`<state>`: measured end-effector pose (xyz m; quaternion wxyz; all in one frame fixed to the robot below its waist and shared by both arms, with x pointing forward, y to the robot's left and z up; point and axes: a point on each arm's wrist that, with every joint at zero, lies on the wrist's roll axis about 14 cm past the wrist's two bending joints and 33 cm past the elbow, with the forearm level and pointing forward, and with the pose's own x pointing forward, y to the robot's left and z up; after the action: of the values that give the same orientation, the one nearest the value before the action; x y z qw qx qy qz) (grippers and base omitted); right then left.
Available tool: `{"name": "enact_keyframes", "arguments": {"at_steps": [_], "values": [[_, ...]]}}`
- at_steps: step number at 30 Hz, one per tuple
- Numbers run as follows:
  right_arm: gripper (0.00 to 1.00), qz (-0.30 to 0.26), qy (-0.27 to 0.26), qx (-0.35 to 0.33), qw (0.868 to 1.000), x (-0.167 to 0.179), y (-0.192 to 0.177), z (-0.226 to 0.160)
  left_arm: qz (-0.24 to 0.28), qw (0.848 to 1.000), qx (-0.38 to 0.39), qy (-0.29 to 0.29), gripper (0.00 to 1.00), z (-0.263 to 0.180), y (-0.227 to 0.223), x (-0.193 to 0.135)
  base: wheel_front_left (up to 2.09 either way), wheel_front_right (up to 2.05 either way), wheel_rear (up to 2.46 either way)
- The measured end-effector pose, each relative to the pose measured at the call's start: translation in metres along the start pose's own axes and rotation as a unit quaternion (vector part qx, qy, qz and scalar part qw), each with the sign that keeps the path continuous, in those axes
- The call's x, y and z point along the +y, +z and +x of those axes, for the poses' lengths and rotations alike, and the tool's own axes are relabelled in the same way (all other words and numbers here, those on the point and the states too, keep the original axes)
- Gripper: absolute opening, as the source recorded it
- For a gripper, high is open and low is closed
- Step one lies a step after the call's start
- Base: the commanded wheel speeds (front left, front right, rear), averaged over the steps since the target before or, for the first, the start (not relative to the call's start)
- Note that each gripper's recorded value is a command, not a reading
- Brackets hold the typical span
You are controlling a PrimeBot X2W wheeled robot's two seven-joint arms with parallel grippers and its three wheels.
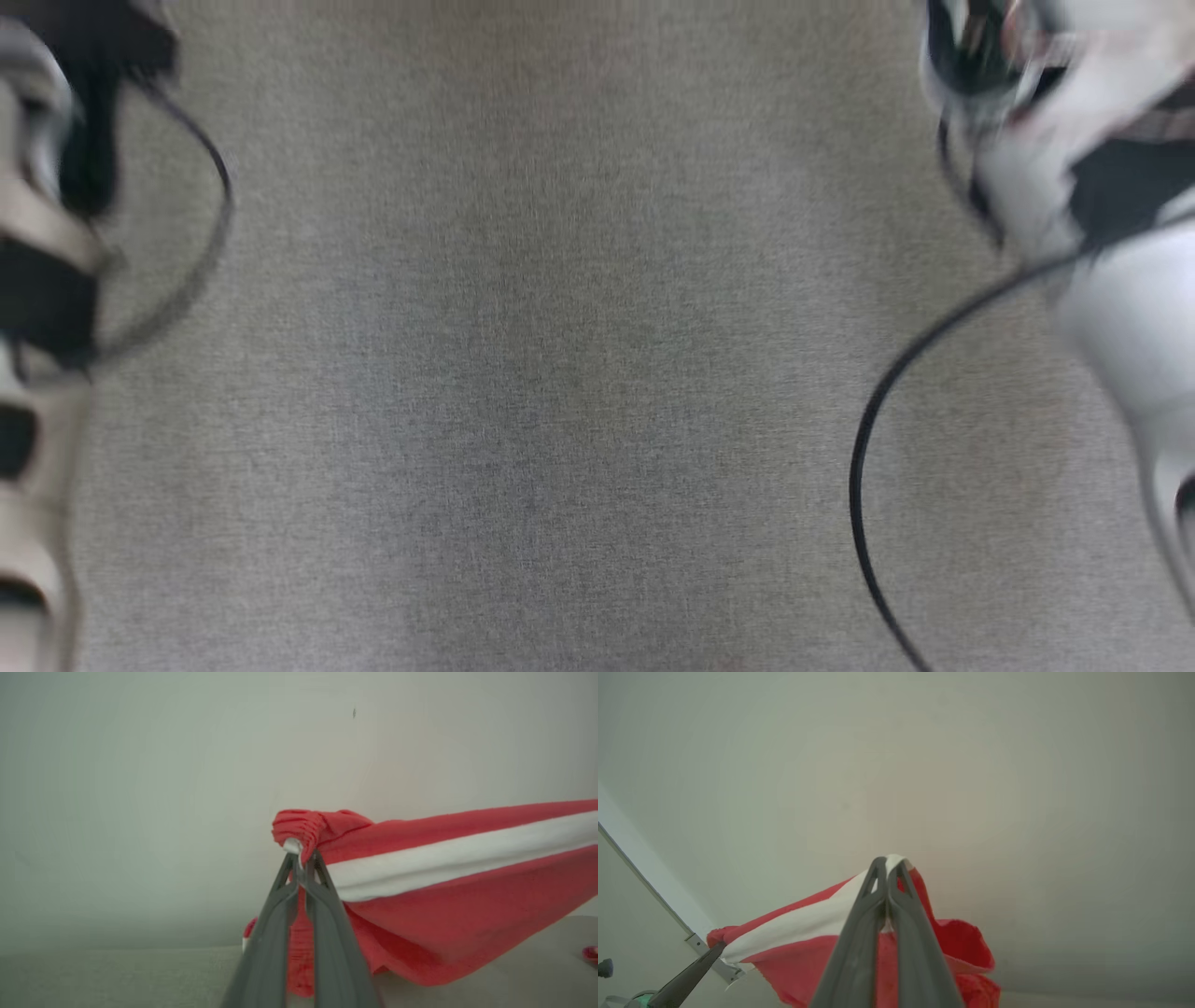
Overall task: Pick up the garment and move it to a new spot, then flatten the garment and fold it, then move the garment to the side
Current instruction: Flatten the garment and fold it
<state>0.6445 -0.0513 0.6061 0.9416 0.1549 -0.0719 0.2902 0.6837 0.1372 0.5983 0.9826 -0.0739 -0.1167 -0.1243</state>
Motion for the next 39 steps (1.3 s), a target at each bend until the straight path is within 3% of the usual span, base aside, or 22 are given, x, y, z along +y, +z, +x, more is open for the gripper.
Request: {"name": "enact_keyframes", "arguments": {"at_steps": [10, 24, 39], "values": [[0.0, 0.082, -0.021, 0.031, 0.996, 0.023, -0.032, -0.098, -0.07, 0.997, 0.008, 0.031, 0.0, -0.095, -0.014, -0.022, 0.0, 0.0, 0.0], [0.0, 0.111, -0.045, 0.088, 0.989, 0.07, -0.069, -0.221, -0.143, 0.984, 0.045, 0.094, 0.0, -0.221, -0.02, -0.05, 0.0, 0.0, 0.0], [0.0, 0.156, -0.068, 0.146, 0.975, 0.115, -0.089, -0.307, -0.183, 0.965, 0.079, 0.168, 0.0, -0.317, -0.026, -0.054, 0.0, 0.0, 0.0]]}}
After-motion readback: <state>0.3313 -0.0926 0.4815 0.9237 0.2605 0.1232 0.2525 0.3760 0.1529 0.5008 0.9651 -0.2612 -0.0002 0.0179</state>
